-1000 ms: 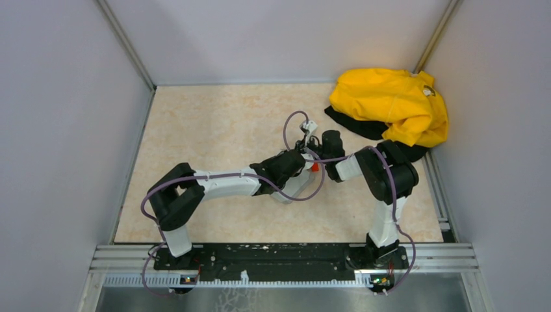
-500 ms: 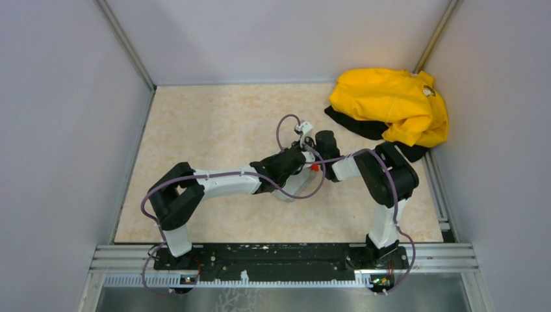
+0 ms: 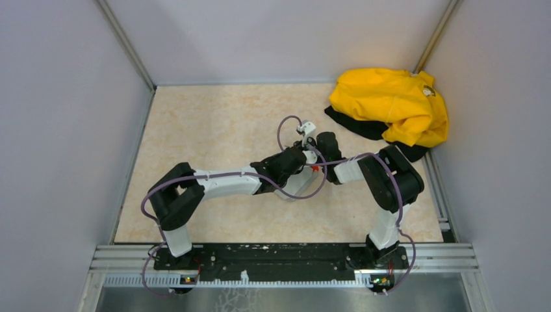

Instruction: Fold the paper box

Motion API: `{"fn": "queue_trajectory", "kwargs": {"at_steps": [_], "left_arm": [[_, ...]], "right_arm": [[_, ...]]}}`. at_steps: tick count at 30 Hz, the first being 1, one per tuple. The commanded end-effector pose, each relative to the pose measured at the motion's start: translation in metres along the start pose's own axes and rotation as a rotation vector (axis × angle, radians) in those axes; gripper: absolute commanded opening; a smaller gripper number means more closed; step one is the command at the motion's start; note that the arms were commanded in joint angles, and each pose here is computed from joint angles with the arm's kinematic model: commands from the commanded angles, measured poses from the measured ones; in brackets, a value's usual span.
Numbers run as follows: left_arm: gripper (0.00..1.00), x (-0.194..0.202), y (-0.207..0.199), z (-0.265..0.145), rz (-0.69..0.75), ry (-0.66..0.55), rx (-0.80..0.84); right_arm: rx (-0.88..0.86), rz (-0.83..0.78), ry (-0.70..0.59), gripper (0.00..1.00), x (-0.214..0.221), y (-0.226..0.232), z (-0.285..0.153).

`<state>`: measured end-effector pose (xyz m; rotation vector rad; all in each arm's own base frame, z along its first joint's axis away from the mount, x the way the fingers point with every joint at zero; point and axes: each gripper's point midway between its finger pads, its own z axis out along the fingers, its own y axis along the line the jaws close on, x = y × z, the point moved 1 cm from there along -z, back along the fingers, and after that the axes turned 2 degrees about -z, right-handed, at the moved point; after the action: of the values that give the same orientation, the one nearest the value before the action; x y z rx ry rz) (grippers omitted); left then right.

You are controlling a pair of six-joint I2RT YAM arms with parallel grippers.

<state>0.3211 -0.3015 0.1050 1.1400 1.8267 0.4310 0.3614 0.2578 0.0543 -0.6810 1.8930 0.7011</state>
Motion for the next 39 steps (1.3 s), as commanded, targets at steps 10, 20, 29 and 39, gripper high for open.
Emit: {"fn": "queue_trajectory", "kwargs": {"at_steps": [10, 20, 29, 39], "left_arm": [[0.06, 0.003, -0.004, 0.004, 0.007, 0.016, 0.019], [0.06, 0.005, -0.007, 0.006, 0.01, 0.023, 0.022], [0.06, 0.005, -0.01, 0.006, -0.001, 0.021, 0.034], [0.06, 0.002, -0.012, 0.006, -0.019, 0.008, 0.044]], "right_arm": [[0.058, -0.068, -0.137, 0.35, -0.037, -0.008, -0.01], [0.049, -0.06, -0.165, 0.35, -0.039, -0.007, -0.013], [0.098, -0.045, -0.164, 0.2, -0.045, -0.015, -0.013], [0.18, -0.077, -0.147, 0.09, -0.058, -0.017, -0.007]]}}
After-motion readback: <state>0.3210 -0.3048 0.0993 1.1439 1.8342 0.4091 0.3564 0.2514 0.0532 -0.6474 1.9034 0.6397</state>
